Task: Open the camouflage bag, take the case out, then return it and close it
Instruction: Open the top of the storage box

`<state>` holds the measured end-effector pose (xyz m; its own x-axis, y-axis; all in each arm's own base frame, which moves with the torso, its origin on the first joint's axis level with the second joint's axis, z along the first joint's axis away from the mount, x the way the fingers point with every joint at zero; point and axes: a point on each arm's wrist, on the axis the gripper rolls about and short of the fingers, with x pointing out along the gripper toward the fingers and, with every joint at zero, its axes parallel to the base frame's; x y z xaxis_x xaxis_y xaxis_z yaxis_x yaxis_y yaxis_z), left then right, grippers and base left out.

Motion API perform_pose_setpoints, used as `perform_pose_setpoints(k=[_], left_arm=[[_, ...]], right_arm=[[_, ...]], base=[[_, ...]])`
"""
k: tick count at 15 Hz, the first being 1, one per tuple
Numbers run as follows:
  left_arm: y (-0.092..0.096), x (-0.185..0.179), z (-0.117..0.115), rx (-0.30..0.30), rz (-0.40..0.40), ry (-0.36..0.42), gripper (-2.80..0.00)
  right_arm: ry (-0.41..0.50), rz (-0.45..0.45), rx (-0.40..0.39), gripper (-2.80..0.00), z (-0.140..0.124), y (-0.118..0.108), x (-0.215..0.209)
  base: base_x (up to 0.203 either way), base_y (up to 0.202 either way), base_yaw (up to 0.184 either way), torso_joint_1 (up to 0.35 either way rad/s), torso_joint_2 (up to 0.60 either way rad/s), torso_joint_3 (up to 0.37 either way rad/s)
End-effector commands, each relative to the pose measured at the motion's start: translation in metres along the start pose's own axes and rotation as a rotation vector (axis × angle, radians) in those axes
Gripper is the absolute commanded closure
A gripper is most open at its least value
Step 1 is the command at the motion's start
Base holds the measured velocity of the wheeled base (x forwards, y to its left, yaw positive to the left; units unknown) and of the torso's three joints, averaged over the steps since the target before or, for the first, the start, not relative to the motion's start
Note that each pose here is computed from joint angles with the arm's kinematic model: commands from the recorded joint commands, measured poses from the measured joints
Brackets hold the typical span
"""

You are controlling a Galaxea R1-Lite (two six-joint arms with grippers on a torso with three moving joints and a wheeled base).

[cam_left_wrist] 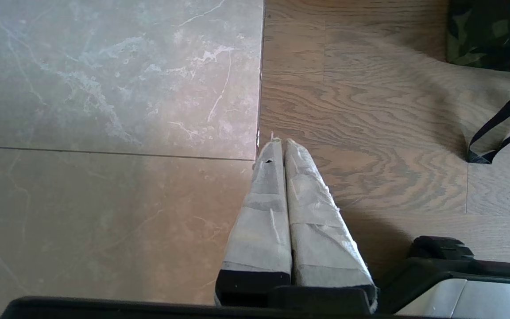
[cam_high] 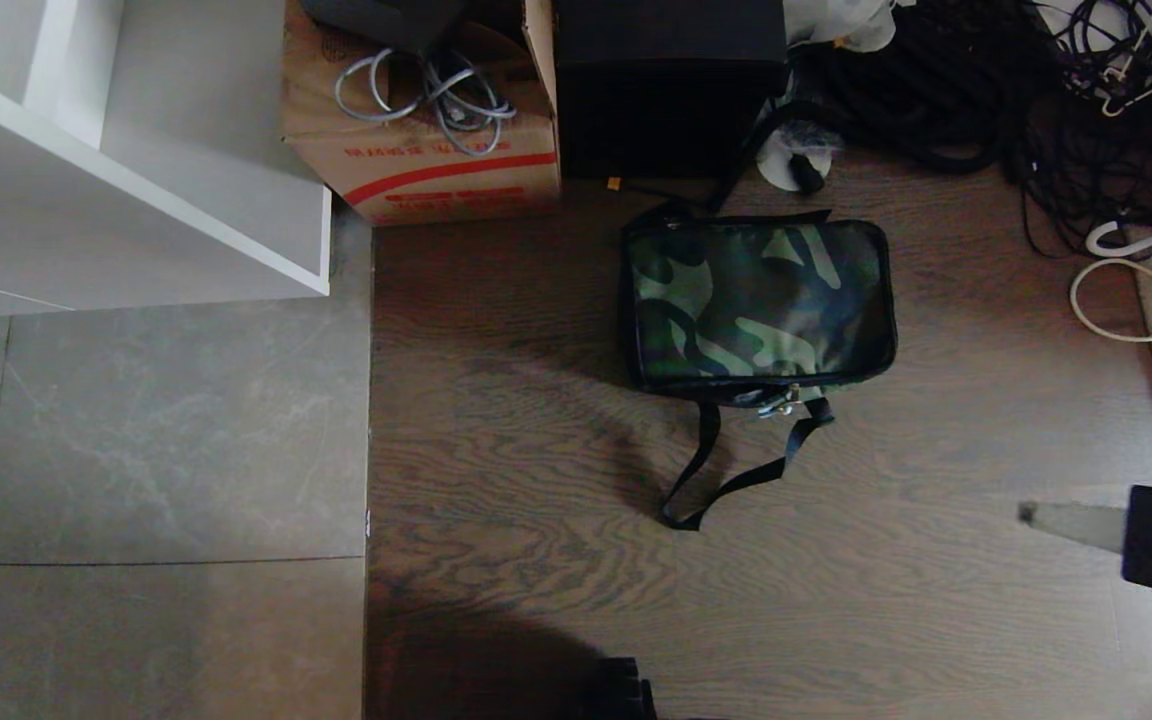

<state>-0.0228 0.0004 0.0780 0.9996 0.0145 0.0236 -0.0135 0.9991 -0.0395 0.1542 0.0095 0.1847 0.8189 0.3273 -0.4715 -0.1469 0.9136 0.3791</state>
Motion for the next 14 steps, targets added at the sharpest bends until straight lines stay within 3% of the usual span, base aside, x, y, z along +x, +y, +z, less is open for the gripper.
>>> perform_pose_setpoints(k=[1, 2, 3, 12, 14], left_arm=[[0.0, 0.001, -0.003, -0.001, 0.001, 0.01, 0.0], [0.0, 0.001, -0.003, -0.001, 0.001, 0.01, 0.0], [0.0, 0.001, -0.003, -0.001, 0.001, 0.01, 0.0], [0.0, 0.001, -0.003, -0.001, 0.001, 0.01, 0.0], [0.0, 0.001, -0.003, -0.001, 0.001, 0.01, 0.0]], right_arm=[[0.097, -0.012, 0.041, 0.0, -0.009, -0.022, 0.064], [0.129, -0.017, 0.066, 0.0, -0.013, -0.028, 0.08], [0.138, -0.017, 0.08, -2.8, -0.015, -0.033, 0.095], [-0.059, 0.099, 0.001, -2.8, -0.007, -0.04, 0.186], [-0.099, 0.177, 0.015, -2.8, -0.01, -0.023, 0.201]], base=[[0.0, 0.0, 0.0, 0.0, 0.0, 0.0], [0.0, 0.0, 0.0, 0.0, 0.0, 0.0], [0.0, 0.0, 0.0, 0.0, 0.0, 0.0], [0.0, 0.0, 0.0, 0.0, 0.0, 0.0], [0.0, 0.0, 0.0, 0.0, 0.0, 0.0]])
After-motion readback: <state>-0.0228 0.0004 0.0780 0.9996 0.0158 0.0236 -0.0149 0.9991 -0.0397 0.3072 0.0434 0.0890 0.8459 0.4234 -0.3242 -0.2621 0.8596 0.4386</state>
